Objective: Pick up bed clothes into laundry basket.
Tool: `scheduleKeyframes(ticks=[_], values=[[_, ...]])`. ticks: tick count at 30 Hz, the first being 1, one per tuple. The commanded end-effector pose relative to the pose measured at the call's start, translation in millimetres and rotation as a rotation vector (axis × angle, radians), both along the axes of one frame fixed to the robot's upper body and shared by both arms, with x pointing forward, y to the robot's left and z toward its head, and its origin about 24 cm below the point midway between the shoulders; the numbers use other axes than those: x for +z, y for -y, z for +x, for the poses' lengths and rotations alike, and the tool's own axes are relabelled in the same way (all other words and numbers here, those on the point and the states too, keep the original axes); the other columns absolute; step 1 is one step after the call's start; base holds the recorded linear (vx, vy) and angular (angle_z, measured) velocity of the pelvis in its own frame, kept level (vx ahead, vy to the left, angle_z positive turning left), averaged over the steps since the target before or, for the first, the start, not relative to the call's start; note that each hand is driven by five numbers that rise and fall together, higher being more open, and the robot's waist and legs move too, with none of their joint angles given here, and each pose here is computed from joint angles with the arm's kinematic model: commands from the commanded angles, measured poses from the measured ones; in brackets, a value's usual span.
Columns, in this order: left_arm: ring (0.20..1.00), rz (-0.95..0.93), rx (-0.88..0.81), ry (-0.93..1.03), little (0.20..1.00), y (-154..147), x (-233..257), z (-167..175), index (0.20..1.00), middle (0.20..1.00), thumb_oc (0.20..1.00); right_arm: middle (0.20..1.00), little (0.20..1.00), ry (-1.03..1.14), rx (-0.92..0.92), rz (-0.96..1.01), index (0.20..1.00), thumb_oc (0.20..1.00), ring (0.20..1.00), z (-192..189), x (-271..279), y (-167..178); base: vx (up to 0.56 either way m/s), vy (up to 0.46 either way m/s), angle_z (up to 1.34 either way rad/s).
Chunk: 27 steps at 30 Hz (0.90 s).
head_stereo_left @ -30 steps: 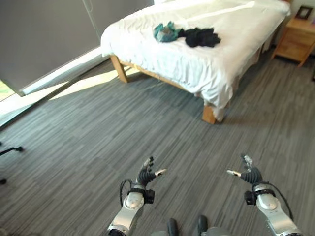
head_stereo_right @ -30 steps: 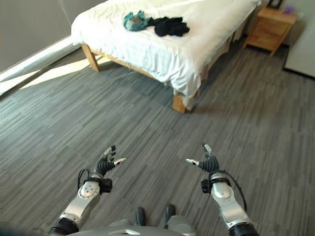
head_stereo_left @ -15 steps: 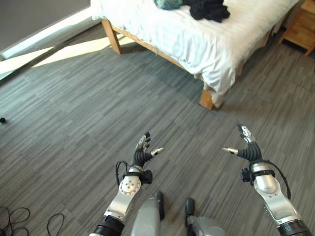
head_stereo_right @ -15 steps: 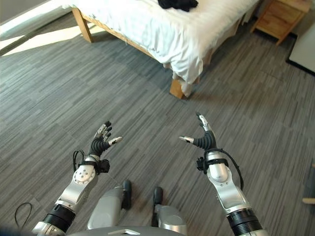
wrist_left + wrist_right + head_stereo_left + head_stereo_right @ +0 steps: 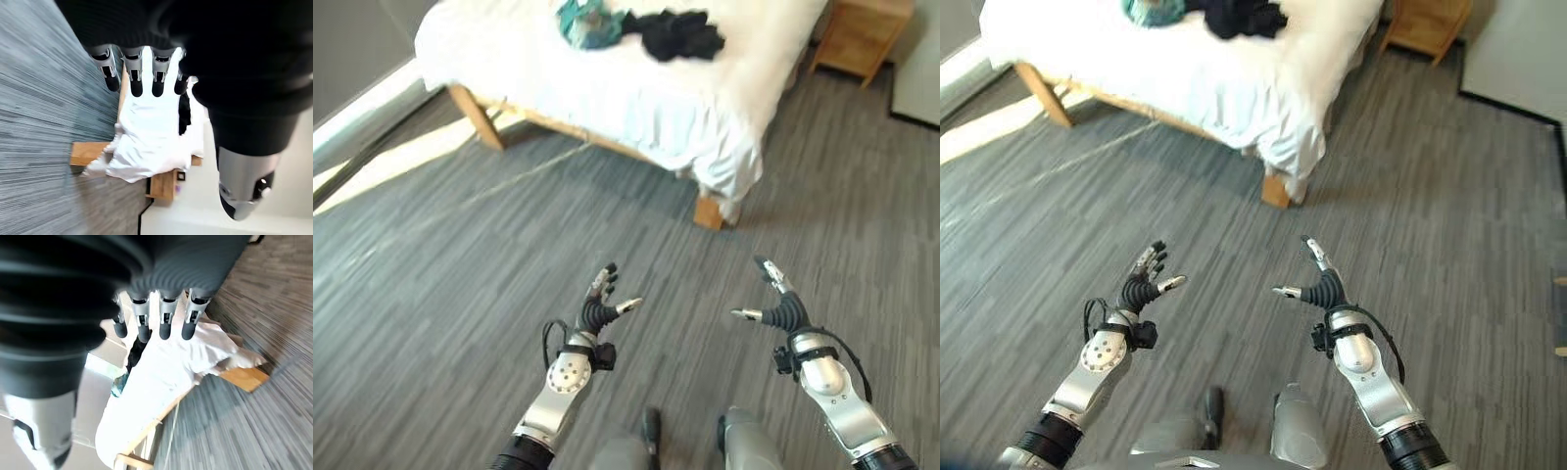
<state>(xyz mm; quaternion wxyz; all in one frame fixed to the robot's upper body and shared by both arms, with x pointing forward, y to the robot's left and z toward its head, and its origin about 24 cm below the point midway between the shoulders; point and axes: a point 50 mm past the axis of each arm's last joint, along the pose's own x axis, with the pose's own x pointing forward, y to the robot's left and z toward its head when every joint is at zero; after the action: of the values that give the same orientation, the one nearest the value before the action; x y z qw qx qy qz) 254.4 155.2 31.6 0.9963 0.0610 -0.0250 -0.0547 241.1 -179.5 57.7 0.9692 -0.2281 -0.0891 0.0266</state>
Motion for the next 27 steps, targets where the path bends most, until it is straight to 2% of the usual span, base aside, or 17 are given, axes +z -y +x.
scheduleKeyframes(ticks=[1,6,12,18,27], values=[[1.0,0.01,-0.052,0.117,1.0,10.1,20.1,6.5,1.0,1.0,1.0,1.0,1.0,0.15,-0.074,-0.033,1.0,1.0,1.0,7.0,29.2,19.9,0.68,-0.094,0.21],[1.0,0.016,-0.023,0.124,1.0,4.5,21.6,9.0,1.0,1.0,1.0,1.0,1.0,0.14,-0.113,-0.021,1.0,1.0,1.0,4.9,27.3,25.6,0.58,-0.159,0.48],[1.0,-0.031,0.002,0.042,1.0,5.9,2.4,1.1,1.0,1.0,1.0,1.0,1.0,0.118,-0.114,-0.117,1.0,1.0,1.0,3.6,26.4,35.8,0.49,-0.211,0.74],[1.0,-0.089,0.014,0.021,1.0,7.0,1.1,0.5,1.0,1.0,1.0,1.0,1.0,0.227,-0.141,-0.195,1.0,1.0,1.0,17.4,56.5,47.7,0.44,-0.263,-0.16],[1.0,-0.111,0.095,-0.105,1.0,-9.8,-24.9,-20.8,1.0,1.0,1.0,1.0,1.0,0.304,-0.273,-0.394,1.0,1.0,1.0,12.5,84.3,85.3,0.47,0.142,-0.22]])
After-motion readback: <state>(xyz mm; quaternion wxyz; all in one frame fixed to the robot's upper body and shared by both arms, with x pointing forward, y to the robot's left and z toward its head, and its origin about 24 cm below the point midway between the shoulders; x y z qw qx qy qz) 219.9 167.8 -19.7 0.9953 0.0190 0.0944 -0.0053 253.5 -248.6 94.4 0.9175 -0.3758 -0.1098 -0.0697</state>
